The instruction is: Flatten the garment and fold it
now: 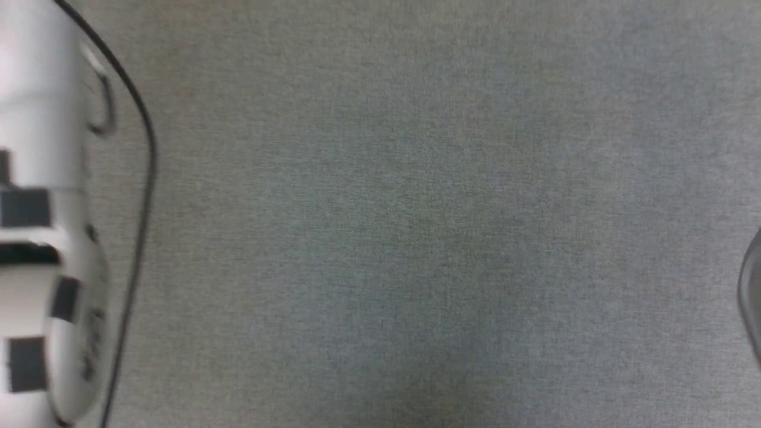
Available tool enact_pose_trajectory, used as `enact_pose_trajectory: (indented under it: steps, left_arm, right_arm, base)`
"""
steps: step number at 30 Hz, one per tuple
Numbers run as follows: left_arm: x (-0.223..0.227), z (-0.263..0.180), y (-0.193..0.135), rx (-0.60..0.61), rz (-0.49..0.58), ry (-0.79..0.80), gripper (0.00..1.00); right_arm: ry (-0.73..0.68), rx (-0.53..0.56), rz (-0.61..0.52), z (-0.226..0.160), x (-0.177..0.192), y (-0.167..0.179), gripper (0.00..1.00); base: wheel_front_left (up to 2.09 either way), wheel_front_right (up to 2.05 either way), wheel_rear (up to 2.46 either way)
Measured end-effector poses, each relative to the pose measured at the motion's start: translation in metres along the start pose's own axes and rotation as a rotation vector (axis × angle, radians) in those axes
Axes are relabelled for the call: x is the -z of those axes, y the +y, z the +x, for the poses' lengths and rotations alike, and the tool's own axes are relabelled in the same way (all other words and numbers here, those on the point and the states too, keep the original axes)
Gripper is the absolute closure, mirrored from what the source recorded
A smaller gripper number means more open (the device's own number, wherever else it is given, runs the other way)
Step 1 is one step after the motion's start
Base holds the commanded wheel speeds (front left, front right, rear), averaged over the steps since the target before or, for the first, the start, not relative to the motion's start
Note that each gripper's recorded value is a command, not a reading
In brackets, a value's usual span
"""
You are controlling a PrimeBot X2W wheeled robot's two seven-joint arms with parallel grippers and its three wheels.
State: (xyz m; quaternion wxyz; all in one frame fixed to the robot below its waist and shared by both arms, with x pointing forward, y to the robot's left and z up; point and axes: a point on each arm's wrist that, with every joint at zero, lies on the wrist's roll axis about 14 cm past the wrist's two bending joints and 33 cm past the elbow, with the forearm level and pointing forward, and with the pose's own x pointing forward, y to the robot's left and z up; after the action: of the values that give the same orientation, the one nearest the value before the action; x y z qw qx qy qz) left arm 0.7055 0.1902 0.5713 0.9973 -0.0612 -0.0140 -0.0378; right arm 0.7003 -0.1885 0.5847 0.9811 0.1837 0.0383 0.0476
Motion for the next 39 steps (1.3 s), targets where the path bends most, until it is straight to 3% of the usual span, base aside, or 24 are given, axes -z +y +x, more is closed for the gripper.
enact_pose_trajectory:
  steps: [7,19,26,39]
  left_arm:
    - [0.03,-0.054,-0.008,0.026,-0.074,0.04,1.0]
    - [0.08,-0.192,-0.013,-0.008,-0.209,0.144,1.0]
    - [0.093,-0.262,-0.008,-0.077,-0.28,0.172,1.0]
    - [0.113,-0.364,0.016,-0.249,-0.388,0.322,1.0]
  right_arm:
    - [0.094,-0.05,0.029,-0.048,0.041,0.005,1.0]
    - [0.215,-0.041,0.074,-0.184,0.104,-0.005,1.0]
    - [0.253,-0.033,0.111,-0.249,0.122,0.0,1.0]
    - [0.316,0.108,0.157,-0.344,0.127,-0.039,1.0]
  base:
    - [0.0,0.0,0.0]
    - [0.0,0.0,0.0]
    - [0.0,0.0,0.0]
    - [0.0,0.0,0.0]
